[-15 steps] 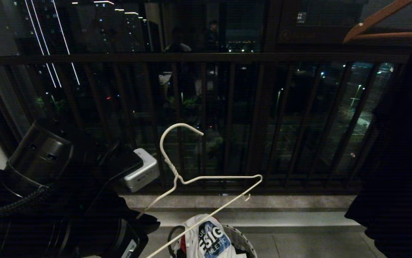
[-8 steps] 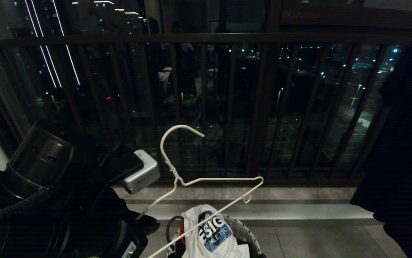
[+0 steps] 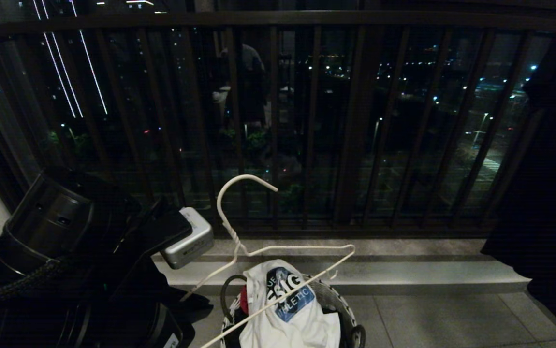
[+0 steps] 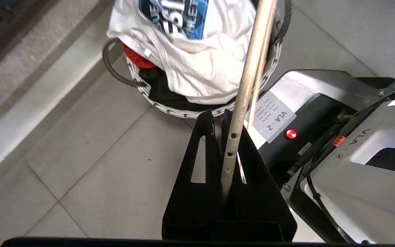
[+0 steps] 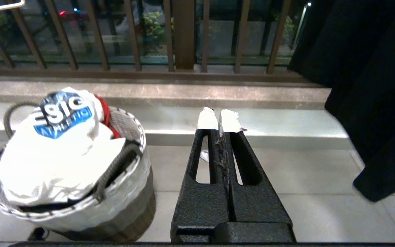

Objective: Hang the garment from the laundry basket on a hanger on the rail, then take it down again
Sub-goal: Pick up clothes from the basket

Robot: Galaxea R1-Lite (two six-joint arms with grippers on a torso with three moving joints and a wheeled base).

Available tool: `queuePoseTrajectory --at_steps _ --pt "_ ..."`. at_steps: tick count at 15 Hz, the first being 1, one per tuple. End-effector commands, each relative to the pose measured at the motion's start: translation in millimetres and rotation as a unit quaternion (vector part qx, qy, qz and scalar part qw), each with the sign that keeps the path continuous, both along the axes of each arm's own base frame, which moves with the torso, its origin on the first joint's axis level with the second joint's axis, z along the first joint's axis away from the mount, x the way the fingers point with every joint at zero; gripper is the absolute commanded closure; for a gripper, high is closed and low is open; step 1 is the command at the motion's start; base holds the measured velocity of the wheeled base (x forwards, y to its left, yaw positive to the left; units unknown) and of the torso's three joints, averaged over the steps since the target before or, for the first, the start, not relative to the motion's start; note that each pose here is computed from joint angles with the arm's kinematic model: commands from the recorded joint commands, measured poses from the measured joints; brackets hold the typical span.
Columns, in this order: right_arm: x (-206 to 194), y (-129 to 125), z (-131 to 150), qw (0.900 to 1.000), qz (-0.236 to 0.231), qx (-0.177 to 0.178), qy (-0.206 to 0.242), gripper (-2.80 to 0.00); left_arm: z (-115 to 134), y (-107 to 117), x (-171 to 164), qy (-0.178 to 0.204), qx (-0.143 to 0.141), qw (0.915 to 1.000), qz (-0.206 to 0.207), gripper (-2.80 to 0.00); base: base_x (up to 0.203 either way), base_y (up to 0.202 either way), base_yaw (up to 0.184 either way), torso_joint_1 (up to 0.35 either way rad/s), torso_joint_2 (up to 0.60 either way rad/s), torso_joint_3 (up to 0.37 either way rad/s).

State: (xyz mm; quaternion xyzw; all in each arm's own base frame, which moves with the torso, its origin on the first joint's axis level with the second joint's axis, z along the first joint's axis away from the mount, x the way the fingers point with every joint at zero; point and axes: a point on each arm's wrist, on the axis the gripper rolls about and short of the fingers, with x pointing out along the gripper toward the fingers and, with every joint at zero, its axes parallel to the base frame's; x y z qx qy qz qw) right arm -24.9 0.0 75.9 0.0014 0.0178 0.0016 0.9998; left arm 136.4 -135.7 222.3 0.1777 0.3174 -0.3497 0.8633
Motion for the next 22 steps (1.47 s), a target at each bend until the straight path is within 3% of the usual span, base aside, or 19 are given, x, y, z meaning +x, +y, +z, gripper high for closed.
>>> queuePoseTrajectory --at_steps 1,16,22 --pt "0.1 0.0 0.1 1.0 0.0 0.001 0.001 0.0 1.1 0.2 -0.3 -0.001 -0.002 1.0 0.0 0.0 0.0 0.0 0.0 -0.04 0.43 0.379" --pt "0.1 0.0 0.1 1.0 0.001 0.001 0.001 0.0 7.1 3.4 -2.9 -0.016 -0.013 0.9998 0.001 0.0 0.0 0.0 0.0 -0.004 0.04 0.035" --pt "0.1 0.0 0.1 1.0 0.0 0.001 0.001 0.0 12.4 5.9 -5.4 -0.026 -0.021 0.9994 0.0 0.0 0.0 0.0 0.0 0.0 0.0 -0.165"
